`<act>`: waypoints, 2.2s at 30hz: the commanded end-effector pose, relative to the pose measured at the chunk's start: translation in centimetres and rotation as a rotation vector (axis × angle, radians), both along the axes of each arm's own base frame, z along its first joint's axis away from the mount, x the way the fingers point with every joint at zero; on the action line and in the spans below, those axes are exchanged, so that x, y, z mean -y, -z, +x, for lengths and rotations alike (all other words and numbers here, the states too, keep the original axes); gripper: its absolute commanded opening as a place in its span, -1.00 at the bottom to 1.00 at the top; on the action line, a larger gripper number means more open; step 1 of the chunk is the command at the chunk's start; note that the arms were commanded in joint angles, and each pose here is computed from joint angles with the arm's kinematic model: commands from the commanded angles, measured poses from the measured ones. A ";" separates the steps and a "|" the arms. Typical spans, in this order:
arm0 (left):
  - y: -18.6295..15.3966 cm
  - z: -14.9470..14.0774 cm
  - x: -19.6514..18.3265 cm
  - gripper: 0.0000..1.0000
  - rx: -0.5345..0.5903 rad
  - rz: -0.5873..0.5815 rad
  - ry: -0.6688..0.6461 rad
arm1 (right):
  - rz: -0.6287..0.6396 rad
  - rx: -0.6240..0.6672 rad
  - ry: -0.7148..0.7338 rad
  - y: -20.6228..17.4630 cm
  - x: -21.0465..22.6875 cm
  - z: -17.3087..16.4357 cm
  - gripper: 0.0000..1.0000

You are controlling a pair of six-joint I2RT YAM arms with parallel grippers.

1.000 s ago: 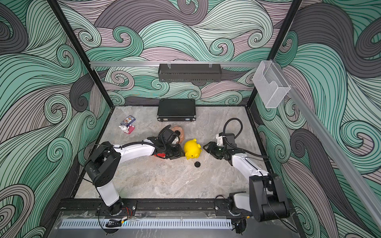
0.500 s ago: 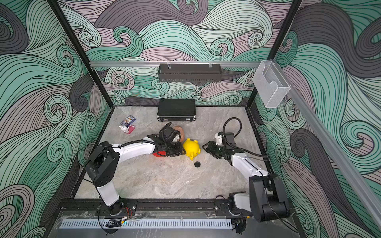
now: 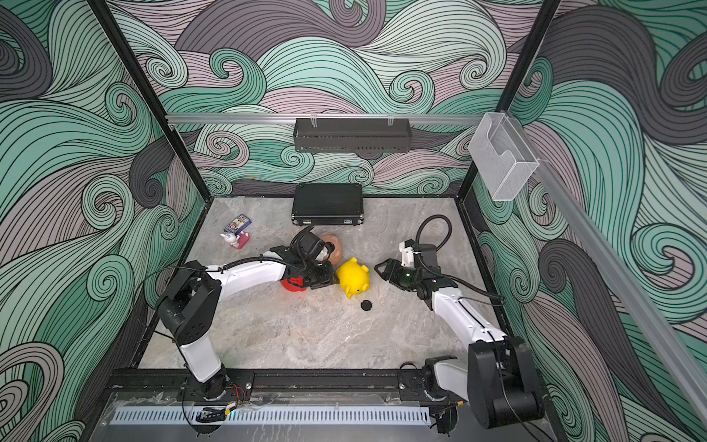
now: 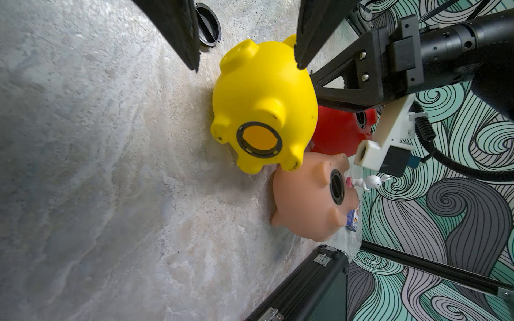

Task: Close piggy banks
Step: Turn over the piggy bank at the center of the board.

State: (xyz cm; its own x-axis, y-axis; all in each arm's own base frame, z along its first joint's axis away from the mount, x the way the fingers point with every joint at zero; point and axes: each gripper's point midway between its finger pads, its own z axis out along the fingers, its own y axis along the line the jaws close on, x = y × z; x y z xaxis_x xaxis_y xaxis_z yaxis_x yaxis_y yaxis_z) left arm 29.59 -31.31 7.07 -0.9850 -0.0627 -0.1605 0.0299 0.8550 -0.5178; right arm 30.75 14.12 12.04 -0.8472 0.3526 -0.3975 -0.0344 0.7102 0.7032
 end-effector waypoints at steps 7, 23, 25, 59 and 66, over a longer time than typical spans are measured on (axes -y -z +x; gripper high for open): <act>-2.2 0.9 -0.5 -0.14 0.048 0.015 0.002 | 0.062 0.073 -0.028 -2.3 -2.2 2.2 0.13; -2.2 1.9 -0.4 -0.15 0.045 0.050 0.009 | 0.043 0.292 0.037 -2.5 -4.3 6.1 0.38; -2.1 1.9 -0.3 -0.15 0.040 0.051 0.012 | 0.057 0.307 0.023 -2.3 -4.7 6.6 0.39; -0.1 2.1 0.5 -0.14 0.008 0.047 0.028 | 0.168 0.194 -0.062 1.9 -9.0 5.7 0.32; -0.1 2.2 0.9 -0.14 0.007 0.031 0.035 | 0.190 0.177 -0.062 1.4 -9.3 5.5 0.27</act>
